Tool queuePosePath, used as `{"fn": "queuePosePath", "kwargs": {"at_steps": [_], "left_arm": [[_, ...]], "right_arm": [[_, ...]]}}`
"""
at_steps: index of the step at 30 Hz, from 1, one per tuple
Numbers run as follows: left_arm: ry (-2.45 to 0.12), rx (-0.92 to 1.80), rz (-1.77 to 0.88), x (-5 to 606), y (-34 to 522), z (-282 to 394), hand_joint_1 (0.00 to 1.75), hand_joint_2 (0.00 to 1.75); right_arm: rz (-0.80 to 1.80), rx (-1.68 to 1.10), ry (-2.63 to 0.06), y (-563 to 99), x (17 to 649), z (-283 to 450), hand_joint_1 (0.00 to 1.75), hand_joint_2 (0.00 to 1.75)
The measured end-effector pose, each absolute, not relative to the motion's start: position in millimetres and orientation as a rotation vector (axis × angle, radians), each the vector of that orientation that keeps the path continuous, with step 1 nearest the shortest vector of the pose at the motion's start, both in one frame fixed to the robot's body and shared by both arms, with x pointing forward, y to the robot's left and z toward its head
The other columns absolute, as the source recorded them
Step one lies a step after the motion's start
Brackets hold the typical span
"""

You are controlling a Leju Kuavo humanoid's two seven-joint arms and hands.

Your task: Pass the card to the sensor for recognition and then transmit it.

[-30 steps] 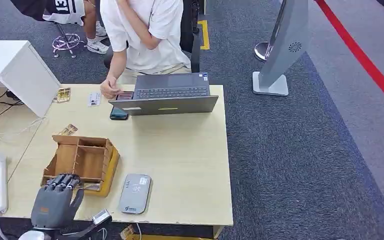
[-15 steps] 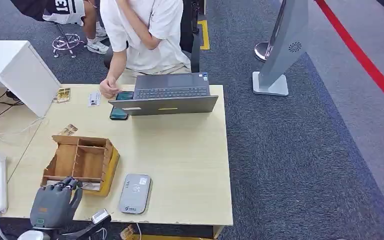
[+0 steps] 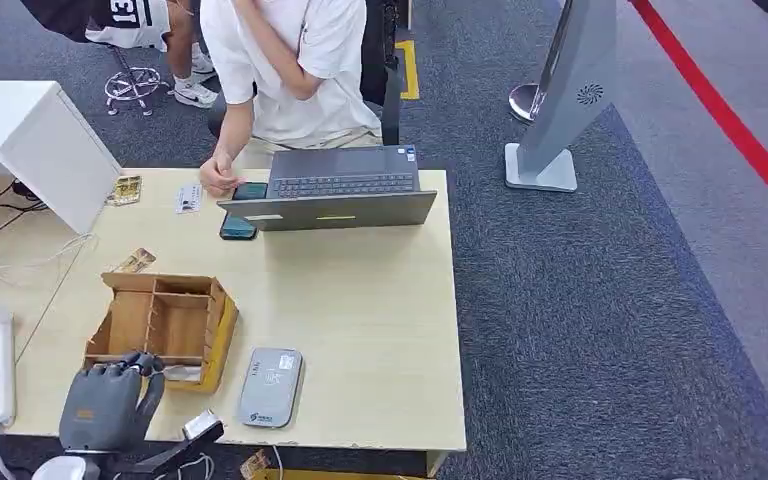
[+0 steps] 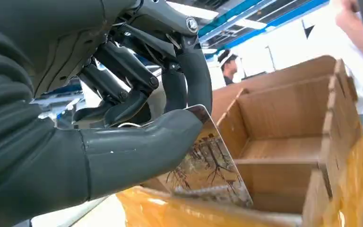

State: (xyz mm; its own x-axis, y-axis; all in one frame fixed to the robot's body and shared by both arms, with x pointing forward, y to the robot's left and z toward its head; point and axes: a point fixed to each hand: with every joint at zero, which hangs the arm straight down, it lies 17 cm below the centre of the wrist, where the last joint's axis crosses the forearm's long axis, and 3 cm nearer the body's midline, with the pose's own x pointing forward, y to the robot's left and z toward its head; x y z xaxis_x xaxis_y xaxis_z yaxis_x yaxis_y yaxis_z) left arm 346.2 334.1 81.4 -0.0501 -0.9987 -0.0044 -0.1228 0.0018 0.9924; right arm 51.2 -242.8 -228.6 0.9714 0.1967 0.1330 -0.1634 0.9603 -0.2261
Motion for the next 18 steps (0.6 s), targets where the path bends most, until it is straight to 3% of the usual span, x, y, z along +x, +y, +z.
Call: {"fn": "queuePosePath", "kwargs": {"at_steps": [18], "left_arm": [[-1.427, 1.322, -1.051, 355.5, 317.0, 164.2, 1.75, 1.75]], "right_arm": [[0.205, -0.223, -0.155, -247.7, 54.6, -225.9, 0.0, 1.75]]}}
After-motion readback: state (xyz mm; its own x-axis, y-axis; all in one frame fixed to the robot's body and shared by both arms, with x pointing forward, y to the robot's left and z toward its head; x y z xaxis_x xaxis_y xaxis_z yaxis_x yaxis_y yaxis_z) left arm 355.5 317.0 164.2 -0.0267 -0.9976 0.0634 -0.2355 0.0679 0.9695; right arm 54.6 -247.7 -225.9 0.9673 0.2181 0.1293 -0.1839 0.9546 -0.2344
